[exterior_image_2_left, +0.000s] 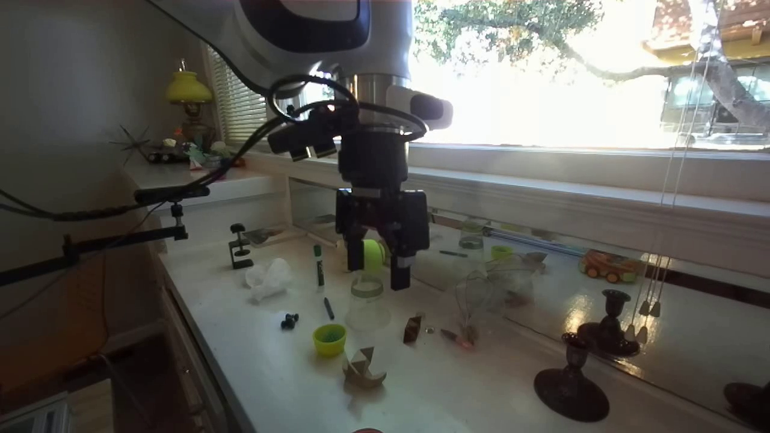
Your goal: Wipe the window with the paper towel
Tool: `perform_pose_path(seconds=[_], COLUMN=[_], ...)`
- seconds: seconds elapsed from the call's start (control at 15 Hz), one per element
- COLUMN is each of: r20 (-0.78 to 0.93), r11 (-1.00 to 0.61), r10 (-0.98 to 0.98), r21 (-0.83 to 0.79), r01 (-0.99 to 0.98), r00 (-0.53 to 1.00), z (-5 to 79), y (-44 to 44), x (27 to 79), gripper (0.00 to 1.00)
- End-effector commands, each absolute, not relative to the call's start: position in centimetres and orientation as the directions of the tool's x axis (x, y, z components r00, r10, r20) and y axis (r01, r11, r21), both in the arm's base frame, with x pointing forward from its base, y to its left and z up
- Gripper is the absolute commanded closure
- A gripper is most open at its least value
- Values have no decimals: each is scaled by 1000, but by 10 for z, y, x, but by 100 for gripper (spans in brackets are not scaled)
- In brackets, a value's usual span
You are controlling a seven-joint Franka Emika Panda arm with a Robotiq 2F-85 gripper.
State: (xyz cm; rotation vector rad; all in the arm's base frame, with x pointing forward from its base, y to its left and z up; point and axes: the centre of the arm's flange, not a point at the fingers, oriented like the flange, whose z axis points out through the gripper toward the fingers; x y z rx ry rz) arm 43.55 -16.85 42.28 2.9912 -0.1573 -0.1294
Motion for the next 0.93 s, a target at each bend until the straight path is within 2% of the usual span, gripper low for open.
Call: perform_pose_path(seconds=[0.0, 0.33, 0.87], r20=[-78, -42, 71], r11=[-984, -985, -984], r10=[-110, -95, 165], r21=[147, 146, 78], r01=[-98, -88, 159], r00=[991, 995, 984], z=[423, 427, 422], y=[-168, -174, -92], x=[436, 434, 479], gripper=[0, 0, 0])
